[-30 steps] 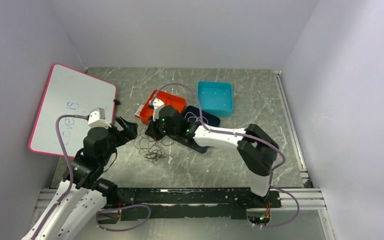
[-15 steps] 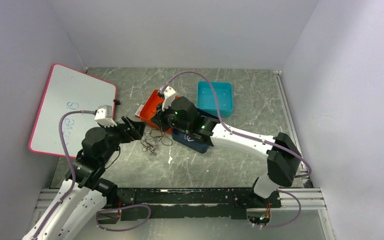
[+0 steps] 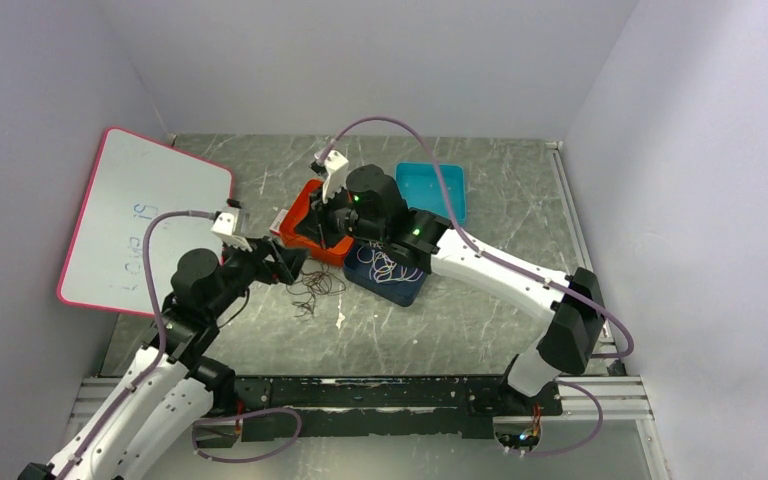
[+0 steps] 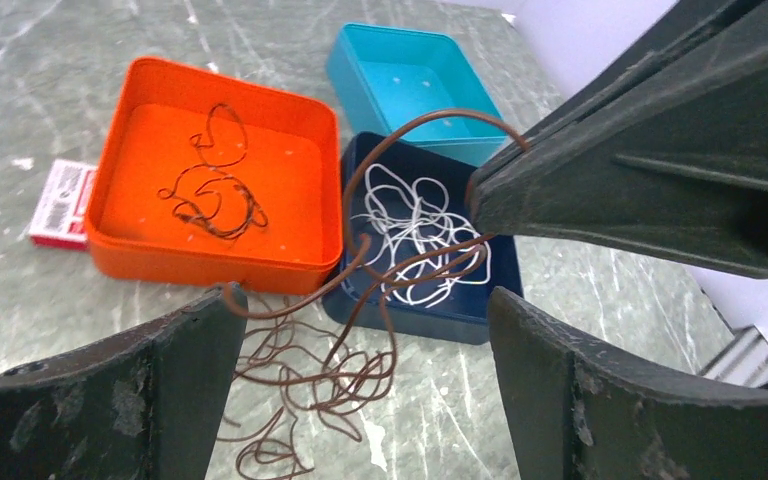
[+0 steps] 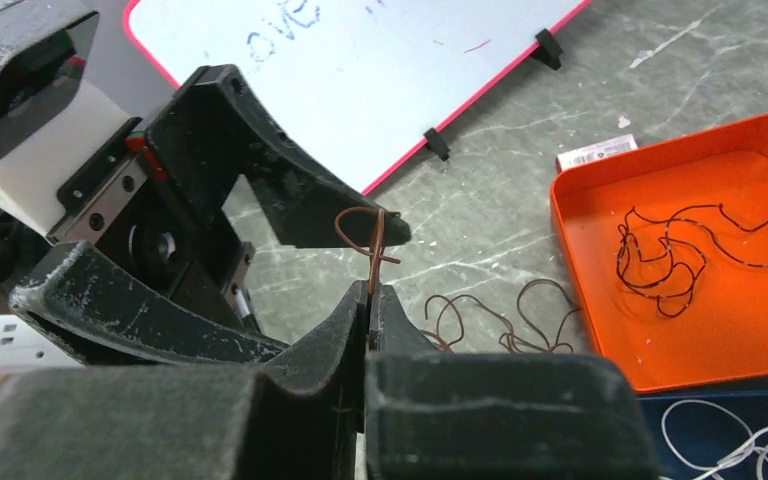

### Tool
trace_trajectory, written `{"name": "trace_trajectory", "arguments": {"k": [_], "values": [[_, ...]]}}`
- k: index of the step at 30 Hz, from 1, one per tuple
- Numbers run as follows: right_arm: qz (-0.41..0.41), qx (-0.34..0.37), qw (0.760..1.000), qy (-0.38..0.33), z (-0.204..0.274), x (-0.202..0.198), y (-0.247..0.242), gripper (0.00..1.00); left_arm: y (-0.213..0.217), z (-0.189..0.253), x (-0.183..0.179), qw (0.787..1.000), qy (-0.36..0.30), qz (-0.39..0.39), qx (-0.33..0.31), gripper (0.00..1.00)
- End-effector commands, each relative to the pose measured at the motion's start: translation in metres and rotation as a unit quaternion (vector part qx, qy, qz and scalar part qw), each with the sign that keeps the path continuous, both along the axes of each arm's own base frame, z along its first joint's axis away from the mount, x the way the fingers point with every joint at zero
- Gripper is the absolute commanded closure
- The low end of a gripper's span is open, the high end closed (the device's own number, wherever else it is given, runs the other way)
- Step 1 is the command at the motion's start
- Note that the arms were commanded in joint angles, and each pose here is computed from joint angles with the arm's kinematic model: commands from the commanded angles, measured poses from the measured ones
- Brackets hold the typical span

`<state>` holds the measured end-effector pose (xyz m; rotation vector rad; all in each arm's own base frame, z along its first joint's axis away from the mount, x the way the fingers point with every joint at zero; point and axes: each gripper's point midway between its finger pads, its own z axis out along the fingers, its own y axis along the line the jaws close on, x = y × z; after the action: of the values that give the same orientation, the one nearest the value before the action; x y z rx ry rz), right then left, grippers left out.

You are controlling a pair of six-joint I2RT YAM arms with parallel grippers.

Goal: Untangle the cables

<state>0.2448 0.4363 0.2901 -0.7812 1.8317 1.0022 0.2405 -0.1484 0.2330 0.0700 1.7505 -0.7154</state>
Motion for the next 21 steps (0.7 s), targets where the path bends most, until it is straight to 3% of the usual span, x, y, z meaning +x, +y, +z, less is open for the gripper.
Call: {"name": "trace_trajectory", "arguments": {"k": [1,9,21], "values": [[0.026,-0.001,1.0,0.014,0.006,-0.007,0.0,1.0,-0.02,0.038,-0.003,0.995,-0.074,-0.064,-0.009,0.07],[0.052,0.029,0.998,0.034,0.016,-0.017,0.003,1.0,-0.012,0.041,0.014,0.997,-0.074,-0.022,-0.008,0.17],[0.034,0.108,0.994,-0.007,0.08,-0.011,-0.005,1.0,-0.033,-0.021,0.007,0.997,0.011,-0.07,-0.04,0.58]]}}
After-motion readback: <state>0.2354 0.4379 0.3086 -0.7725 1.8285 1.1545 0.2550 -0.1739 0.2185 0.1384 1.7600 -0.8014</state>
